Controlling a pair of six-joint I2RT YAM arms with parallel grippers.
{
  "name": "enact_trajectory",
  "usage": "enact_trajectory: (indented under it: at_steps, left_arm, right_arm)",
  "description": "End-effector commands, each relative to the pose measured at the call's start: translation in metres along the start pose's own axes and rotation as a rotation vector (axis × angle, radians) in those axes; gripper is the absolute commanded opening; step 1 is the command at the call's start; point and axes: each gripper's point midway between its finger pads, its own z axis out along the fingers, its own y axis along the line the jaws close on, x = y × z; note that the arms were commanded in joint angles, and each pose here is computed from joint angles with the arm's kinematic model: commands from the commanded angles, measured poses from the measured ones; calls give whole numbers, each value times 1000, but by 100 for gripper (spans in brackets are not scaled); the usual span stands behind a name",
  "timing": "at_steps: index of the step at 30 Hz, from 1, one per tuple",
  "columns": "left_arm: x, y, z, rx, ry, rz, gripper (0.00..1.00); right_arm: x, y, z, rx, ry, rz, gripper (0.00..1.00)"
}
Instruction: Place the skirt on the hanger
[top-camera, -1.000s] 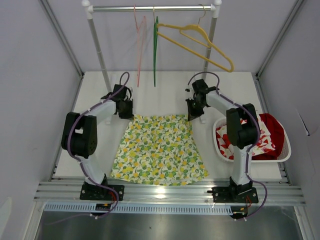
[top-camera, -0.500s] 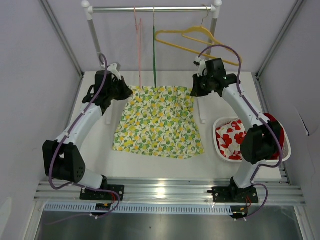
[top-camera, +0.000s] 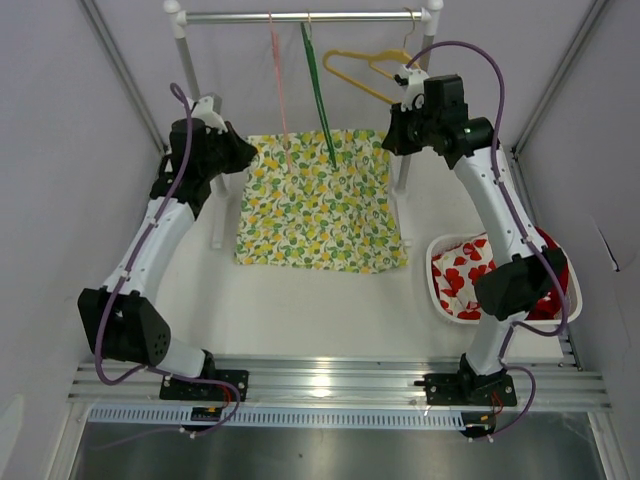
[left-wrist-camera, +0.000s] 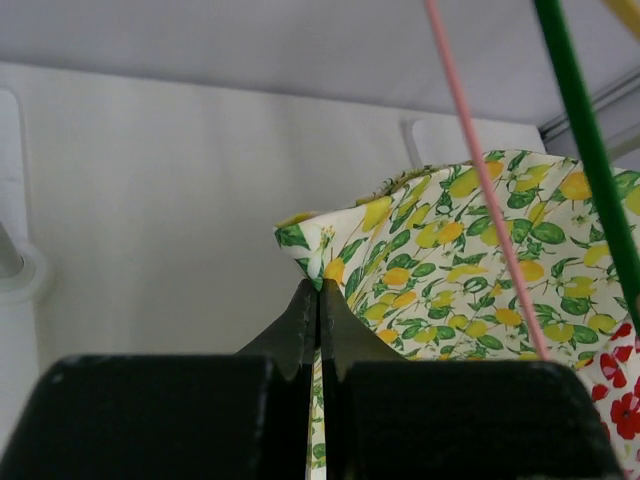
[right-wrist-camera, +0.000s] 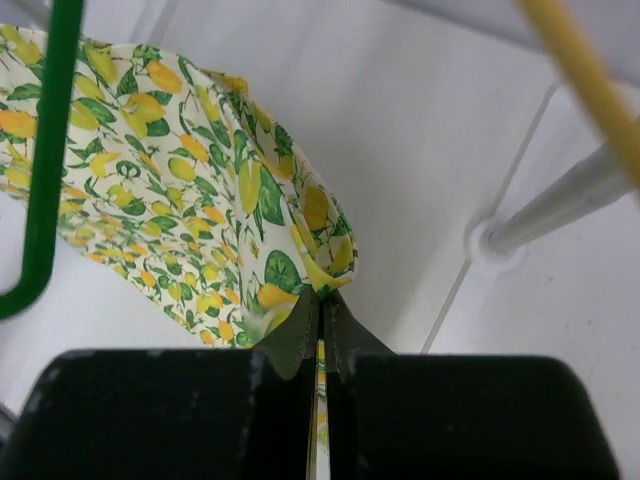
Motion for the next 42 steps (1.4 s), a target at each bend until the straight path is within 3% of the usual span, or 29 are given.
enact_trajectory:
  at_steps: [1, 5, 7, 8, 9, 12, 20, 25, 32, 34, 35, 36, 37, 39, 40, 42]
  left_arm:
    - [-64, -29, -18, 87, -174, 26, 0]
    - [-45, -24, -18, 90, -136, 36, 0]
    - [-35, -27, -24, 114, -116, 47, 0]
    - [-6, -16, -20, 98, -52, 32, 0]
    - [-6, -21, -33, 117, -71, 42, 0]
    - [45, -5, -37, 108, 14, 16, 0]
    - [173, 39, -74, -54, 293, -138, 0]
    - [221, 60, -91, -167, 394, -194, 0]
    - [258, 68, -105, -210, 463, -218, 0]
    - [257, 68, -108, -214, 454, -217, 0]
    - [258, 68, -110, -217, 459, -219, 5]
    - [257, 67, -112, -217, 458, -218, 16]
    - [252, 64, -114, -207, 441, -209, 34]
    - [242, 61, -117, -206, 423, -196, 44]
    - [234, 57, -120, -192, 403, -185, 53]
    - [216, 48, -122, -163, 376, -160, 57]
  right_arm:
    - [-40, -7, -24, 60, -113, -88, 0]
    - [-37, -10, -32, 36, -129, -106, 0]
    - [-7, -14, -25, 15, -70, -102, 0]
    - [-6, -6, -36, -17, -87, -116, 0]
    - [20, -7, -30, -30, -32, -126, 0]
    - [34, 8, -52, -74, -54, -176, 0]
    - [173, 28, -74, -225, 198, -227, 0]
    - [243, 39, -82, -313, 363, -279, 7]
    - [319, 54, -95, -465, 583, -412, 9]
    - [332, 58, -99, -501, 619, -453, 15]
    - [335, 58, -100, -500, 633, -479, 17]
    - [338, 58, -100, -502, 644, -491, 28]
    - [339, 57, -100, -500, 648, -506, 38]
    - [343, 51, -100, -482, 670, -520, 58]
    - [342, 49, -99, -474, 669, -522, 61]
    - [337, 46, -99, -458, 652, -515, 64]
